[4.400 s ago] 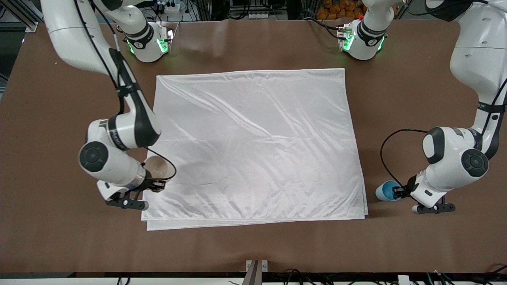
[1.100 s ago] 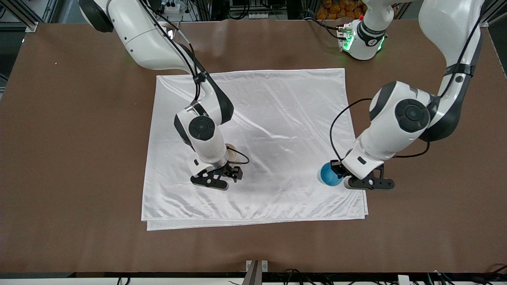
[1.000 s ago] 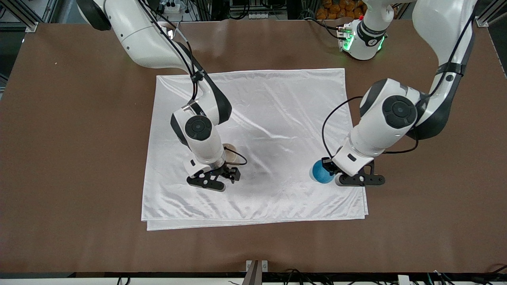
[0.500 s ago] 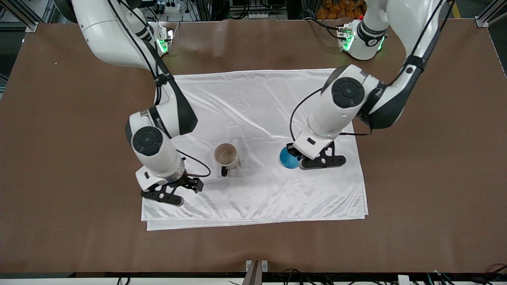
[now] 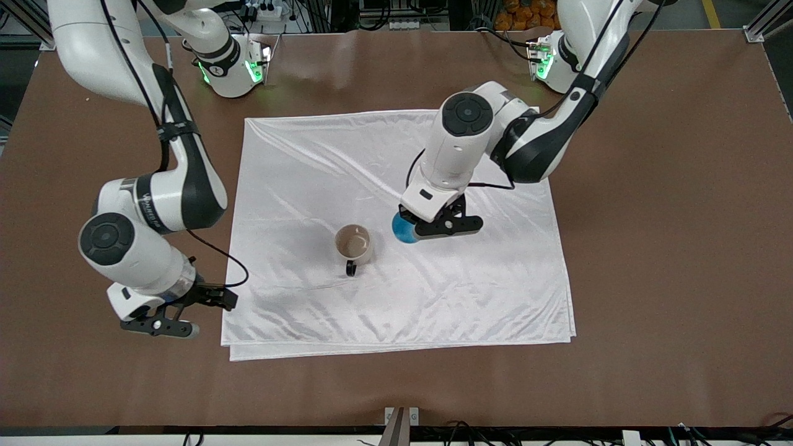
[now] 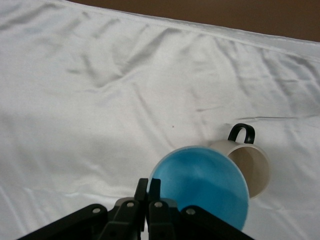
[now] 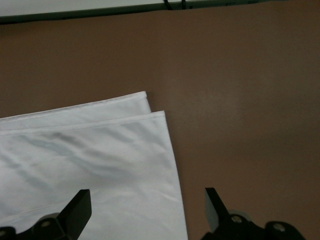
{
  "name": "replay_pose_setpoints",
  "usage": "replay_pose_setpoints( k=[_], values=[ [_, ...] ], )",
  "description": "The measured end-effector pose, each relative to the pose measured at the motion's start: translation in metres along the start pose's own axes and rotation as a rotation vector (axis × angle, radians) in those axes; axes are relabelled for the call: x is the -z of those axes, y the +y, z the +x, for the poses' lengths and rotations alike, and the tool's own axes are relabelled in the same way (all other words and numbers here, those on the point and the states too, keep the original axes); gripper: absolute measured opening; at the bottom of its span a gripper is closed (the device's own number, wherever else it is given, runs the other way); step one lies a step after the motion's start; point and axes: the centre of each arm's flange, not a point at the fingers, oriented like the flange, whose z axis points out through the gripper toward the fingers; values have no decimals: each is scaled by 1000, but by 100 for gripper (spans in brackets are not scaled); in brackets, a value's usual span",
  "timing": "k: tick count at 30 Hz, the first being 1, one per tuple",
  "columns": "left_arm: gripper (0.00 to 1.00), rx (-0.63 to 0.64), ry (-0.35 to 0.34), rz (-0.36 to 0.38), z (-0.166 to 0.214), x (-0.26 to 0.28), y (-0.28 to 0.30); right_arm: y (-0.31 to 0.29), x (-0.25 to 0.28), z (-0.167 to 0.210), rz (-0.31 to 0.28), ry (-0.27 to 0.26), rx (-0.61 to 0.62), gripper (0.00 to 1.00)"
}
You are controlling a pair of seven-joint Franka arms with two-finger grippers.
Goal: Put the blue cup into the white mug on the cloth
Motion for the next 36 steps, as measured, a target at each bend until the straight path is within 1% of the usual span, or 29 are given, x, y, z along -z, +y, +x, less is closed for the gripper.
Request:
replay_pose_setpoints(
  k=[6,12,15,20,27,36],
  values=[
    [4,2,48,42,-25,-37,31,51,-1,11,-9,-5,48,100],
    [4,12,95,37,-50,-65,61,88,-2,16,-15,-14,91,100],
    [4,18,107,22,-54,-69,68,92,-3,15,-17,-28,96,100],
    [4,25,121,2,-48,-67,69,90,-1,13,-17,-35,100,100],
    [4,65,149,-53,-43,-62,73,89,-1,12,-17,-46,103,100],
    [4,66,148,-67,-49,-67,80,90,-2,11,-19,-58,104,100]
  ],
)
